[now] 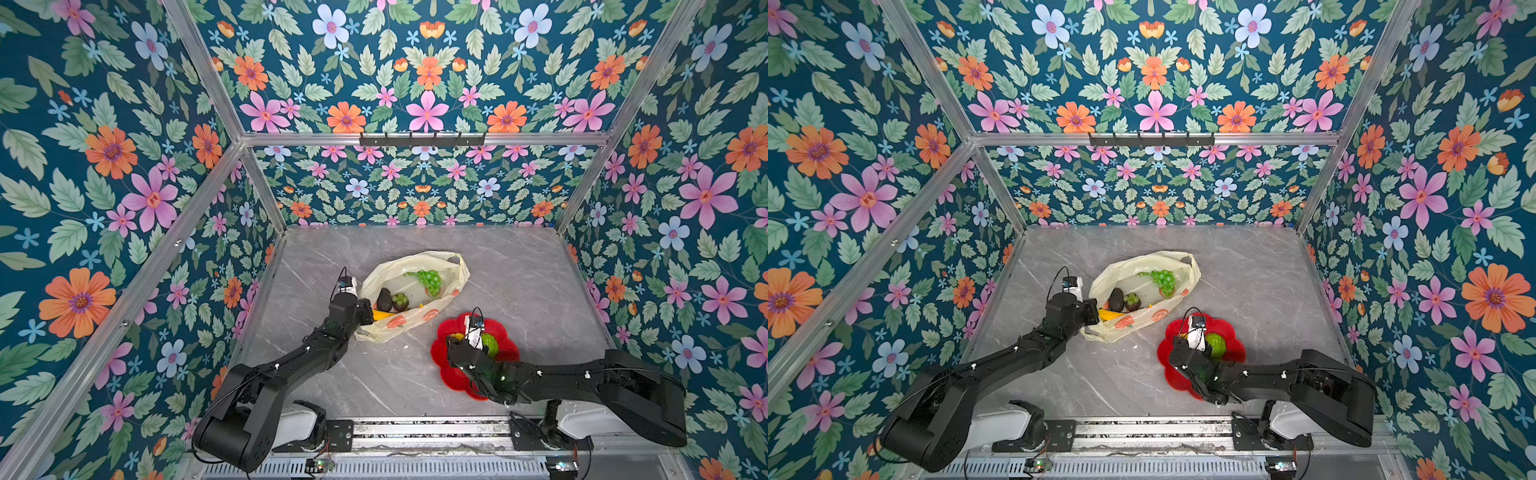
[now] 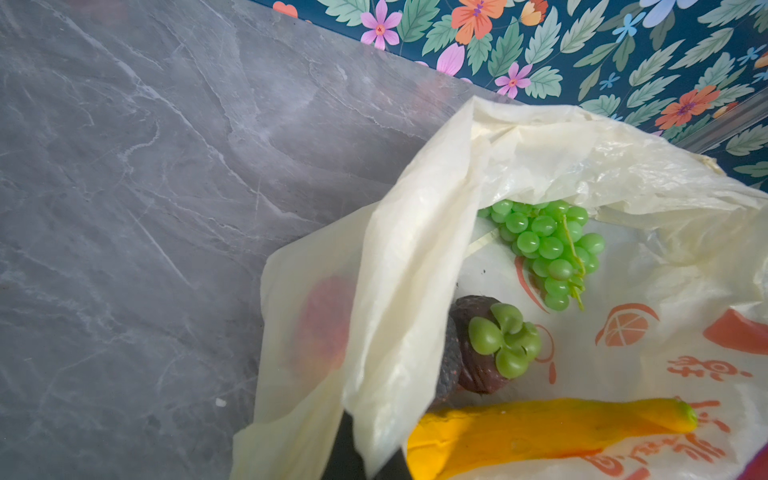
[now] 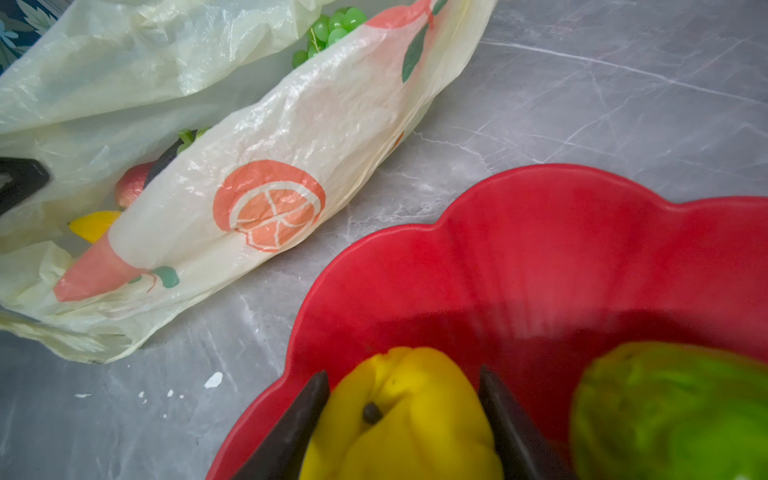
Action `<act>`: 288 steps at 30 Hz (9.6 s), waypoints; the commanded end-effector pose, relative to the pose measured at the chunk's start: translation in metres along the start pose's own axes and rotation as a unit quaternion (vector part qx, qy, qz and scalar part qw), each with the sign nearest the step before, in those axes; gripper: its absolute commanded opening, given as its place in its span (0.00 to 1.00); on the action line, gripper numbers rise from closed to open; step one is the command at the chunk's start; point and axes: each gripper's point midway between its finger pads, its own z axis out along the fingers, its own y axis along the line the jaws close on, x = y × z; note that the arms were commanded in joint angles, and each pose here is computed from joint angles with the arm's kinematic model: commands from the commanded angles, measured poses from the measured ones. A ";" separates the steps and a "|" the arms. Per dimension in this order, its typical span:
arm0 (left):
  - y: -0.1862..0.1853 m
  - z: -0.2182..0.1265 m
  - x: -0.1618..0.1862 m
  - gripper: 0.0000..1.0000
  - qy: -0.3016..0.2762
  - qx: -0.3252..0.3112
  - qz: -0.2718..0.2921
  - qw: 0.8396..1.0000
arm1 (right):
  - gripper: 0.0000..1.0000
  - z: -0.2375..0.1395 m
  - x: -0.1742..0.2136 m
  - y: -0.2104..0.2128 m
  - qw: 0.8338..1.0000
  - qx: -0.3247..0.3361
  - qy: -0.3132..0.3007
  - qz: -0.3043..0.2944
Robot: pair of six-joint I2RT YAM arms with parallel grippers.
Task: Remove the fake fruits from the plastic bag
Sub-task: 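Lower the yellow fruit into the red bowl and open the right gripper, then move the open right gripper into the bag toward the dark elongated fruit, then grasp the dark elongated fruit inside the bag with the right gripper, then lift the dark fruit out and carry it over the red bowl, then lower the dark fruit into the red bowl and open the right gripper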
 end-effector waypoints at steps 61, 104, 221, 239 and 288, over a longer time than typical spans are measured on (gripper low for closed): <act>0.014 -0.012 -0.015 0.00 -0.045 -0.034 -0.020 0.998 | 0.78 0.032 -0.064 0.154 0.951 -0.074 0.273 -0.121; 0.012 -0.013 -0.014 0.00 -0.040 -0.030 -0.026 0.998 | 0.53 0.144 -0.037 0.190 0.942 -0.009 0.322 -0.092; 0.013 -0.003 -0.007 0.00 -0.020 -0.036 -0.014 0.999 | 0.35 -0.083 0.027 0.045 0.913 -0.038 0.343 -0.218; 0.013 -0.003 -0.007 0.00 -0.020 -0.036 -0.013 0.999 | 0.35 -0.080 0.050 0.010 0.883 0.013 0.382 -0.274; 0.013 -0.001 -0.005 0.00 -0.016 -0.037 -0.013 0.999 | 0.60 -0.094 0.038 -0.040 0.877 0.133 0.374 -0.272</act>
